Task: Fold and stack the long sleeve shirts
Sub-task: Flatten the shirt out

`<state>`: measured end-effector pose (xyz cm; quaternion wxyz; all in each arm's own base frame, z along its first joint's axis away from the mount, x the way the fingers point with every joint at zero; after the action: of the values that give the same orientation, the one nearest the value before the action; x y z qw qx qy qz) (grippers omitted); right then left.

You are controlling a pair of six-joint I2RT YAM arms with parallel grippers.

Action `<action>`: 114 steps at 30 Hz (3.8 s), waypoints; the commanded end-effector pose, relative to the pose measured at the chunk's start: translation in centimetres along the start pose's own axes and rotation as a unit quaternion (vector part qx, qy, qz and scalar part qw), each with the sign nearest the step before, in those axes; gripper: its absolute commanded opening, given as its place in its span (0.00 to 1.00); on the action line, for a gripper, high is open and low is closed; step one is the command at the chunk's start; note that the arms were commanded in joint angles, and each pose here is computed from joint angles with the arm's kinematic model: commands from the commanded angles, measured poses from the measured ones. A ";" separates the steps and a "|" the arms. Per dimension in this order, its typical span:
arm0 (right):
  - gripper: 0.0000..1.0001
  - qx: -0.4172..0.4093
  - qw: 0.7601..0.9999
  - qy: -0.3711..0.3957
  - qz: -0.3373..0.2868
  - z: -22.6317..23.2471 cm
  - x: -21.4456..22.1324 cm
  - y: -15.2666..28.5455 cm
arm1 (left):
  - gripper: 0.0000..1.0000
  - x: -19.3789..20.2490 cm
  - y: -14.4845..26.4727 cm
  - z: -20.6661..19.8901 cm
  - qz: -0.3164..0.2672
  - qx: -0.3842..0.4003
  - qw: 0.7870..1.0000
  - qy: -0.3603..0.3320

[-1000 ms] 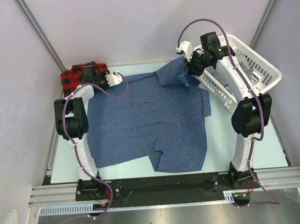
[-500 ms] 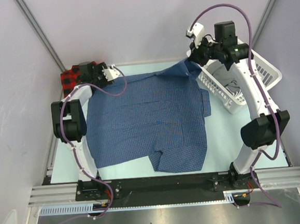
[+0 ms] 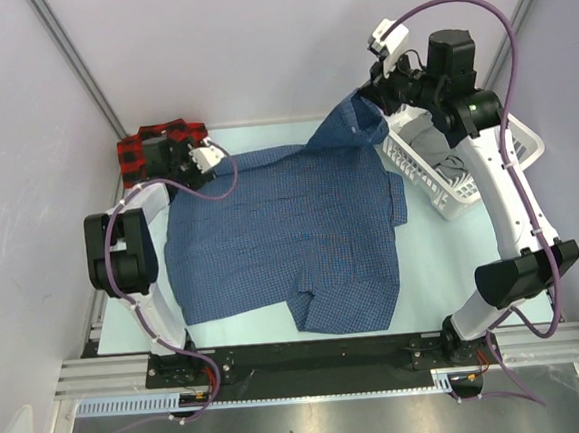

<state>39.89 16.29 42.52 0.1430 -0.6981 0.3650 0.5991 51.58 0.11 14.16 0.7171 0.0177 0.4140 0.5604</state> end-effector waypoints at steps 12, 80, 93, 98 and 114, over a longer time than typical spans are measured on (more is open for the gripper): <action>0.00 0.037 0.994 0.006 -0.106 2.0 -7.3 3.2 | 0.99 -13.1 1.4 -6.4 -0.137 -0.093 0.986 0.005; 0.00 0.463 0.801 0.279 -0.257 -14.7 -9.6 -12.8 | 0.72 1.1 5.0 1.0 0.056 -0.027 0.974 0.219; 0.00 0.426 0.763 0.402 -0.273 -9.9 -4.7 -19.8 | 0.82 4.2 4.1 -2.7 0.124 -0.005 0.981 0.150; 0.00 0.420 0.775 0.390 -0.266 -10.3 -4.1 -20.0 | 0.82 4.4 3.2 -3.5 0.150 -0.099 0.981 0.078; 0.00 0.422 0.760 0.400 -0.292 -11.0 -5.6 -18.5 | 0.56 7.2 0.8 -0.7 0.218 -0.178 0.959 0.032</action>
<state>63.87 25.76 37.30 0.3592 -0.8241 0.4357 0.0453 48.78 4.21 5.92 0.5531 0.0077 0.3688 0.7470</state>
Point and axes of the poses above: each gripper's point midway between its finger pads, its own y axis back along the fingers, its own z axis along the line the jaws close on, x = y × z, the point moved 3 cm from there along y, back along the fingers
